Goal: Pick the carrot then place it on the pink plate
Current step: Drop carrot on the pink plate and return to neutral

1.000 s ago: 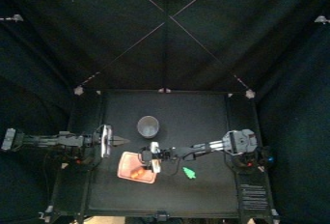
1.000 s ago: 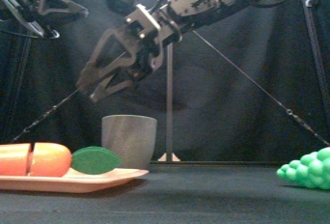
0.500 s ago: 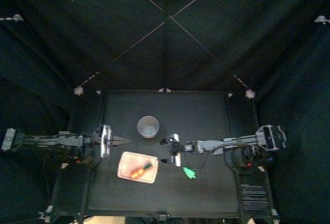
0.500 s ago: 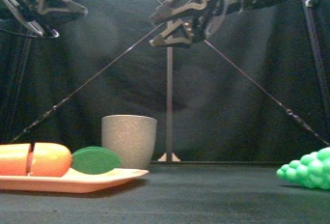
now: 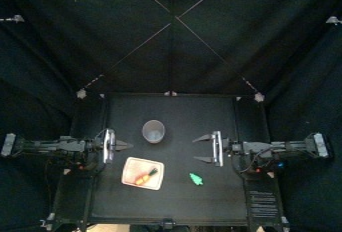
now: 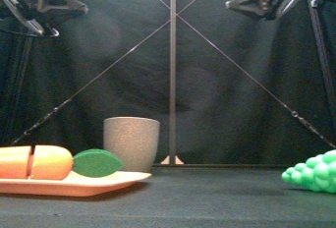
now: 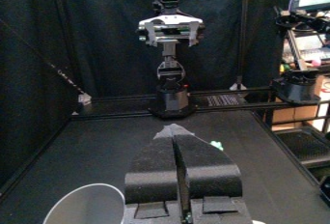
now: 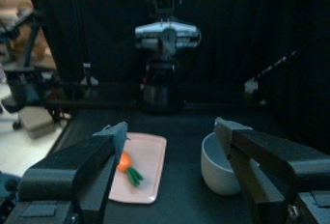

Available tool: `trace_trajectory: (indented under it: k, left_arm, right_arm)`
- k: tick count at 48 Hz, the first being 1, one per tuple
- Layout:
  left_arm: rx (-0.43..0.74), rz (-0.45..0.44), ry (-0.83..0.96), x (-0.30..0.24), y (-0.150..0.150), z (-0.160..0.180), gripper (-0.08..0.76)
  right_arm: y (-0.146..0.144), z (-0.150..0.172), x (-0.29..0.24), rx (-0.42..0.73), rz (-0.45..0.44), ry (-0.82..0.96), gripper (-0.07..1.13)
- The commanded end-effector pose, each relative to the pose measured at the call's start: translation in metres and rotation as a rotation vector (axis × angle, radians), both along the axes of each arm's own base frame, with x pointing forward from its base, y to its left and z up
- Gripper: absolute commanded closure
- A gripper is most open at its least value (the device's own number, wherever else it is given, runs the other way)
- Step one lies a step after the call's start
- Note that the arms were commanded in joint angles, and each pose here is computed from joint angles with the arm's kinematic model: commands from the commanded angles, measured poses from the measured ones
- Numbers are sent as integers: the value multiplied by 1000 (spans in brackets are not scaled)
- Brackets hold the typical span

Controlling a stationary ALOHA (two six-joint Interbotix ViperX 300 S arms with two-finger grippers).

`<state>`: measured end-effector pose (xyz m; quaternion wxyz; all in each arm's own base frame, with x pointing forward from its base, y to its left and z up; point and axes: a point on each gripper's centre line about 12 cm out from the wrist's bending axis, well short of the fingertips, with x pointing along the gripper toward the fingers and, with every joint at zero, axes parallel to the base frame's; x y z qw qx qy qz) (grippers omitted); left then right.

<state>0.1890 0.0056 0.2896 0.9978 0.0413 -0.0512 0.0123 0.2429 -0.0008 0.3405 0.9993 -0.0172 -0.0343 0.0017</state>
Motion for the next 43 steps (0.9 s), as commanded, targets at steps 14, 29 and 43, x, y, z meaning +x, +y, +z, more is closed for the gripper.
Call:
trace_trajectory:
  k: [14,29,43]
  left_arm:
    - [4,-3,-27,0,0,8,709]
    - [4,2,-23,0,0,8,709]
    - [1,6,-14,0,1,4,709]
  right_arm:
    - [-4,-22,-52,52,-24,-65,8]
    - [-21,-41,-64,71,-121,-52,8]
    - [-22,-33,-68,66,-125,-89,8]
